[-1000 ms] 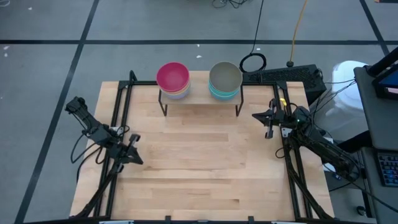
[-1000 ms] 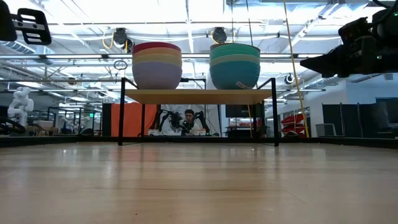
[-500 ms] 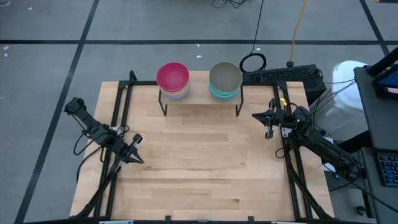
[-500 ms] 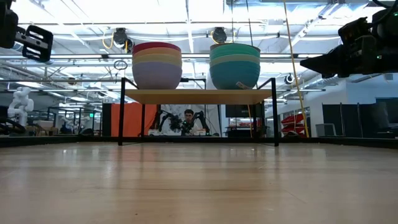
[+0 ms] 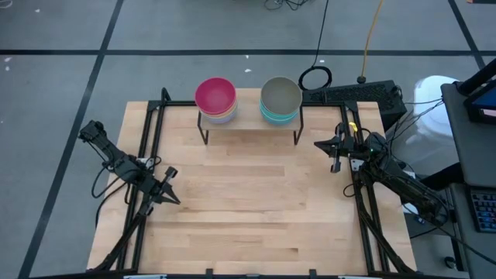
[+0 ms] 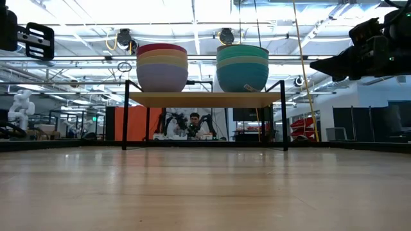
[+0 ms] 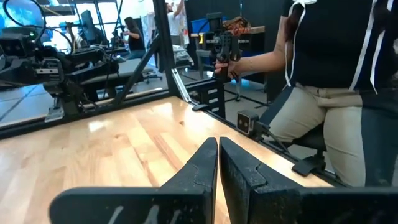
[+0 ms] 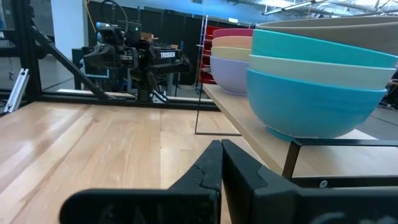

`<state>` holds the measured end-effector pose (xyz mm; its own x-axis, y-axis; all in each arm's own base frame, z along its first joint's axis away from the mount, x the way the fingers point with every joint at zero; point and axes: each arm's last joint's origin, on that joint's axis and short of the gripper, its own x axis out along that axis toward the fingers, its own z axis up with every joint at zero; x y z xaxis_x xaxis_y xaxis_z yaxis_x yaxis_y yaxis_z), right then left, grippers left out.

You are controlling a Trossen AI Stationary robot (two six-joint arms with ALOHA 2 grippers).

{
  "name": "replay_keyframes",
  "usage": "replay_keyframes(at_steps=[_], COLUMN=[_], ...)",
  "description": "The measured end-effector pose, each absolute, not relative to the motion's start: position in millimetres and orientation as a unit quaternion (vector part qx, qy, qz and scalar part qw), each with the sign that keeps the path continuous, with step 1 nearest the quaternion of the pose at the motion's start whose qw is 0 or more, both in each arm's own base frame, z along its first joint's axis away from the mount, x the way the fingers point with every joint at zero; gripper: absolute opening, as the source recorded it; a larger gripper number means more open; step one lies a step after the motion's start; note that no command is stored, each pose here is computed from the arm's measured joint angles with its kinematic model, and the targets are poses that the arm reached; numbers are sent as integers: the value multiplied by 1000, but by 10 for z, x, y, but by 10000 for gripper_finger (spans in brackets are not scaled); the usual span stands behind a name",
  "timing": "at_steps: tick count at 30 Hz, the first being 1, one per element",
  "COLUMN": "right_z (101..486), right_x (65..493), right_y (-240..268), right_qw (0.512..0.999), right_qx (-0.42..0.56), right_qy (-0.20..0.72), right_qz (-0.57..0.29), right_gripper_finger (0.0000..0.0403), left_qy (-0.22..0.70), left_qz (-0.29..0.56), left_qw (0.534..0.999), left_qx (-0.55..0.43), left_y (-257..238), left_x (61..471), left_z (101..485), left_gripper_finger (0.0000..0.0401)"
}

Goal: Place and stack bowls onto a shelf
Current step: Return to Home Position

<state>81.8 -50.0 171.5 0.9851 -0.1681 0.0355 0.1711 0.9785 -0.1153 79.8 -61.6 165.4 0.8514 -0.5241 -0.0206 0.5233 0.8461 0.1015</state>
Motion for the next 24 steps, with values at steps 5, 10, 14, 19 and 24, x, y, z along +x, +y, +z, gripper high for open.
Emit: replay_keyframes(at_steps=[5,10,14,19,24], right_z=[1715,1715,1715,1724,1727], right_x=[818,818,818,817,817], right_y=[-500,-500,-501,-501,-501], right_qw=[995,995,996,995,995], right_qx=[-56,-42,-31,-34,-34], right_qy=[-13,-14,-15,-19,-20], right_qz=[-85,-86,-87,-88,-88], right_gripper_finger=[0,0,0,0,0], left_qy=[-13,-15,-15,-17,-17], left_qz=[-271,-271,-271,-271,-271], left_qw=[960,961,961,961,961], left_qx=[63,62,62,61,61], left_y=[-616,-616,-616,-616,-616], left_x=[799,799,799,799,799], left_z=[1662,1665,1667,1669,1670], left_gripper_finger=[24,24,24,24,24])
